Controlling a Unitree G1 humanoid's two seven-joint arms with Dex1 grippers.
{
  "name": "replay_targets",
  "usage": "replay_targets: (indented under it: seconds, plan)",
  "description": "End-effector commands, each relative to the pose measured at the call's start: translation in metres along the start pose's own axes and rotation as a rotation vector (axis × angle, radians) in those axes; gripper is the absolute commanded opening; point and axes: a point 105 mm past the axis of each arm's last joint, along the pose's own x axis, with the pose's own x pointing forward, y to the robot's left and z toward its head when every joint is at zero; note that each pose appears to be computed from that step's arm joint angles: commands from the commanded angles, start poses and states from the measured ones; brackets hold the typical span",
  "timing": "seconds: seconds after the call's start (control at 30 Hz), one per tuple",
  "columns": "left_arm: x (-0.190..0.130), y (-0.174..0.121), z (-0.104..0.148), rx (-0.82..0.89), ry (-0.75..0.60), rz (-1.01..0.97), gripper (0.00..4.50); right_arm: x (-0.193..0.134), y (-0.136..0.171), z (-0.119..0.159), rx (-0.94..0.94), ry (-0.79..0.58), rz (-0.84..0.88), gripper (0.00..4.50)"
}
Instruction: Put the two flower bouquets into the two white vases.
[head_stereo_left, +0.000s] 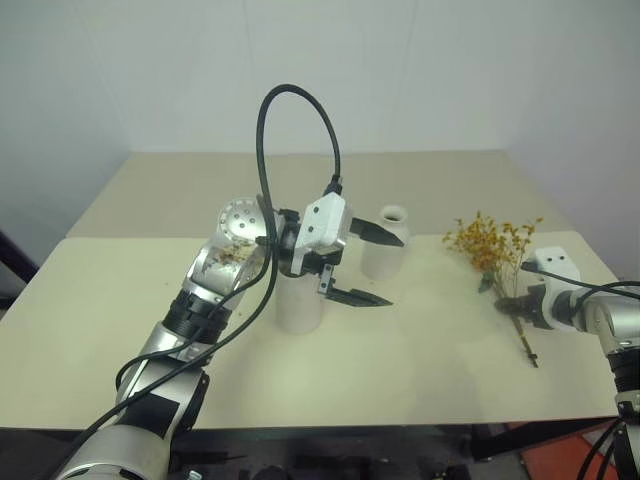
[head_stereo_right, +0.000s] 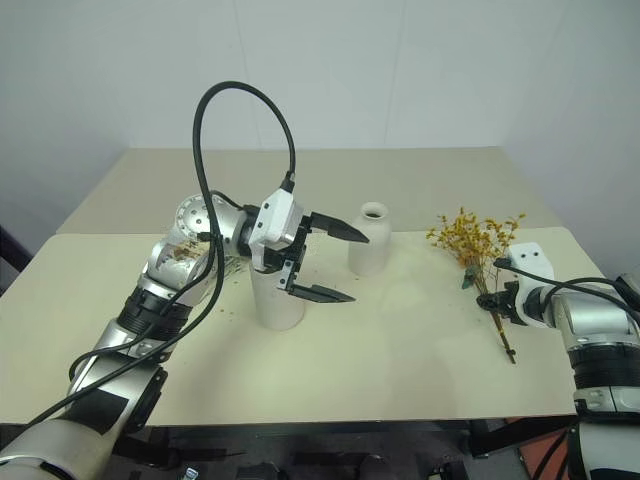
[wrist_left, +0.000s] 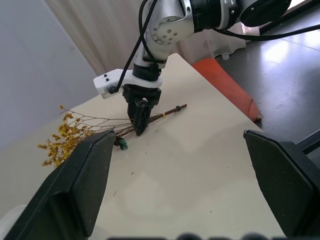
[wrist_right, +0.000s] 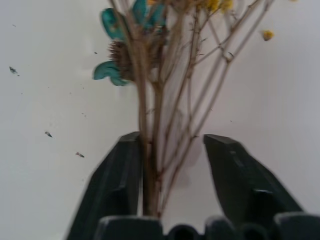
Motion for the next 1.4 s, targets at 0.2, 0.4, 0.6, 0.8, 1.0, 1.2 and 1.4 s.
replay_targets:
  seconds: [0.2,0.4,0.6,0.8,1.0,1.2,1.4]
  plan:
    - [-0.004,-0.001,0.014,0.048,-0.017,0.035,4.5,-0.002,-0.002,0.018,-0.029,-0.035,-0.007,0.04]
    - [-0.012,0.0,0.017,0.058,-0.027,0.069,4.5,-0.014,-0.008,0.05,-0.063,-0.192,-0.108,0.04]
    - [-0.038,0.008,0.018,0.041,-0.012,0.169,4.5,-0.066,0.005,0.148,-0.142,-0.777,-0.289,0.04]
    - [-0.056,0.022,0.018,0.027,-0.005,0.302,4.5,-0.1,0.04,0.208,0.067,-1.2,-0.211,0.04]
    - [-0.073,0.04,0.005,0.004,0.086,0.463,4.5,-0.109,0.086,0.227,0.229,-1.442,0.047,0.04]
    - [-0.084,0.045,-0.008,-0.033,0.15,0.545,4.5,-0.105,0.123,0.229,0.286,-1.524,0.202,0.04]
    - [-0.088,0.05,-0.012,-0.064,0.17,0.598,4.5,-0.093,0.135,0.23,0.306,-1.514,0.226,0.04]
